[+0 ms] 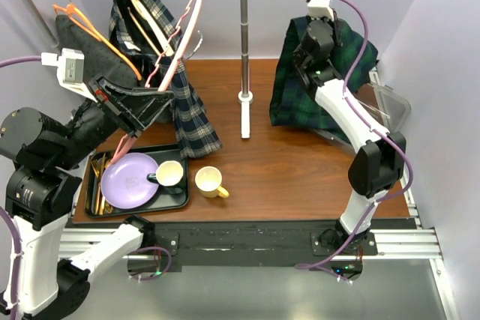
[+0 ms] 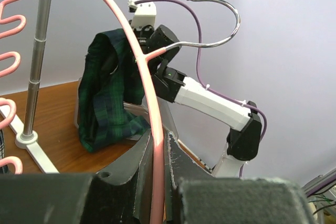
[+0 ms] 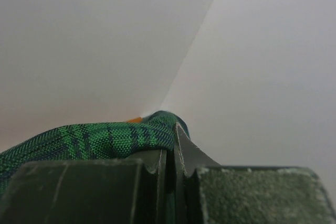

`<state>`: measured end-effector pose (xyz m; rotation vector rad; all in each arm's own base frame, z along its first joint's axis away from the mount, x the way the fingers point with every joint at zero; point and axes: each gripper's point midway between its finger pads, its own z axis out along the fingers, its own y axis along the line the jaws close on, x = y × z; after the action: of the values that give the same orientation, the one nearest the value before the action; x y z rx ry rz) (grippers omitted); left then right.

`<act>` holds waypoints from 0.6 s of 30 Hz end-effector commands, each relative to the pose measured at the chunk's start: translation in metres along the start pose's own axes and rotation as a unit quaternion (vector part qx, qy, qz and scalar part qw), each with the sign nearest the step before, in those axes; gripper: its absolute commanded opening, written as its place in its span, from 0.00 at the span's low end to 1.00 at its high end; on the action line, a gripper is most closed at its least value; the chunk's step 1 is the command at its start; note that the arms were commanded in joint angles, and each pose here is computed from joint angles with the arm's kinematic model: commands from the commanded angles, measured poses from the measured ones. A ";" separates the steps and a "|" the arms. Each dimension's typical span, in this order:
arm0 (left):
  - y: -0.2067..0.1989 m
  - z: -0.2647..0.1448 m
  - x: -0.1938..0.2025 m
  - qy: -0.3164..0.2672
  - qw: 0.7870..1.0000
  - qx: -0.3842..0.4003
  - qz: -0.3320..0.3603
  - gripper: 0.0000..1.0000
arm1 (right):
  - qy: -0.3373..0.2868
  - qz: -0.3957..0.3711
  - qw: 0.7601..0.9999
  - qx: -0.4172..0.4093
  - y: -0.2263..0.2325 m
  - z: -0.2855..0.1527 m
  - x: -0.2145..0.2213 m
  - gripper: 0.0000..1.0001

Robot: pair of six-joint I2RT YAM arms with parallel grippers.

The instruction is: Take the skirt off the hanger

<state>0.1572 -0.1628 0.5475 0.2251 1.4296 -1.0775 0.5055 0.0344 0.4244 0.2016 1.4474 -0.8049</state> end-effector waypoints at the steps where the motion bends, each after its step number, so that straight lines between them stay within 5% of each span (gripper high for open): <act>1: 0.001 0.005 -0.014 -0.032 0.999 0.005 0.031 0.00 | 0.054 0.054 0.990 0.117 -0.054 0.000 0.007 0.00; 9: 0.007 0.011 -0.009 -0.026 0.999 0.002 0.030 0.00 | 0.141 0.063 0.974 0.166 -0.080 -0.004 0.099 0.00; 18: 0.011 0.008 -0.011 -0.032 0.999 -0.012 0.040 0.00 | 0.172 0.121 0.972 0.104 -0.068 -0.019 0.179 0.00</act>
<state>0.1749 -0.1664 0.5342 0.2145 1.4635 -1.0469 0.4395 -0.0678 0.2882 0.5521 1.6902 -0.9392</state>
